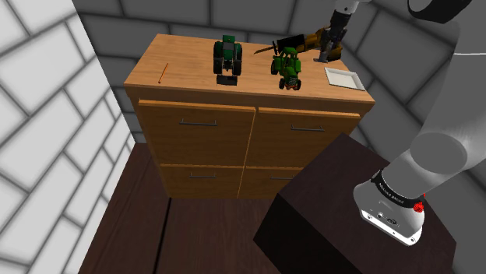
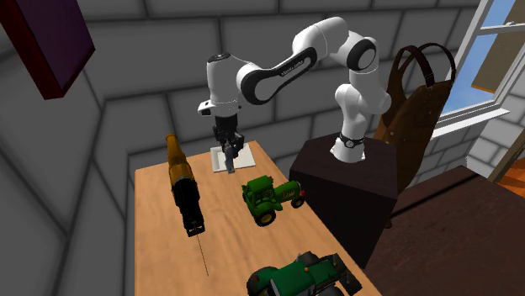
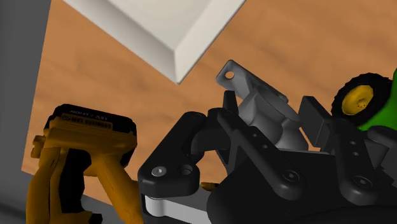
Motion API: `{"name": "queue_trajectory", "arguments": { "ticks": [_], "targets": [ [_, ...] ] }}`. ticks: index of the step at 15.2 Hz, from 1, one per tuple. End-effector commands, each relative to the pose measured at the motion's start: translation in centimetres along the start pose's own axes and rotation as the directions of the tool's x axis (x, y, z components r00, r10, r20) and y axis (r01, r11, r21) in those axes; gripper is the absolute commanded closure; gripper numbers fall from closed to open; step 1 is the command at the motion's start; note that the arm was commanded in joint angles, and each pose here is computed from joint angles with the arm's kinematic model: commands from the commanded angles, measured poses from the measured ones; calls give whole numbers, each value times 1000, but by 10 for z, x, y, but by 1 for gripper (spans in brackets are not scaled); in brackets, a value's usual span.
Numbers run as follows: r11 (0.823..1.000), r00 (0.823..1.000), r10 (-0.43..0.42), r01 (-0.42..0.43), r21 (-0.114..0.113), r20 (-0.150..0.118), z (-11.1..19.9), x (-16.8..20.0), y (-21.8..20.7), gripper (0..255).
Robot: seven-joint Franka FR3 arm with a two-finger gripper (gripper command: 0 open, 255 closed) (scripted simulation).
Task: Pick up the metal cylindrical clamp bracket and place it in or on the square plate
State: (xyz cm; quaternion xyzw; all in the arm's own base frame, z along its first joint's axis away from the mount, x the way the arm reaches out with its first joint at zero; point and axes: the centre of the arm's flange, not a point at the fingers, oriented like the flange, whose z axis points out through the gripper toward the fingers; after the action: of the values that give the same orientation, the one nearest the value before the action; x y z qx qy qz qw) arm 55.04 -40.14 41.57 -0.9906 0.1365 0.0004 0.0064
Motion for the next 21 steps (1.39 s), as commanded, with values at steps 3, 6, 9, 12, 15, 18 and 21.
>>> {"name": "queue_trajectory", "arguments": {
  "ticks": [3, 6, 9, 12, 15, 18, 21],
  "targets": [
    [1000, 1000, 0, 0, 0, 1, -14, -9, 8, 255],
    [1000, 1000, 0, 0, 0, 1, -19, -37, 36, 255],
    [1000, 1000, 0, 0, 0, 1, -24, -64, 64, 255],
    [1000, 1000, 0, 0, 0, 1, -28, -92, 92, 255],
    [1000, 1000, 0, 0, 0, 1, -20, -106, 105, 255],
    [1000, 1000, 0, 0, 0, 1, -4, -106, 106, 255],
    [1000, 1000, 0, 0, 0, 1, 11, -106, 106, 255]
  ]
}}
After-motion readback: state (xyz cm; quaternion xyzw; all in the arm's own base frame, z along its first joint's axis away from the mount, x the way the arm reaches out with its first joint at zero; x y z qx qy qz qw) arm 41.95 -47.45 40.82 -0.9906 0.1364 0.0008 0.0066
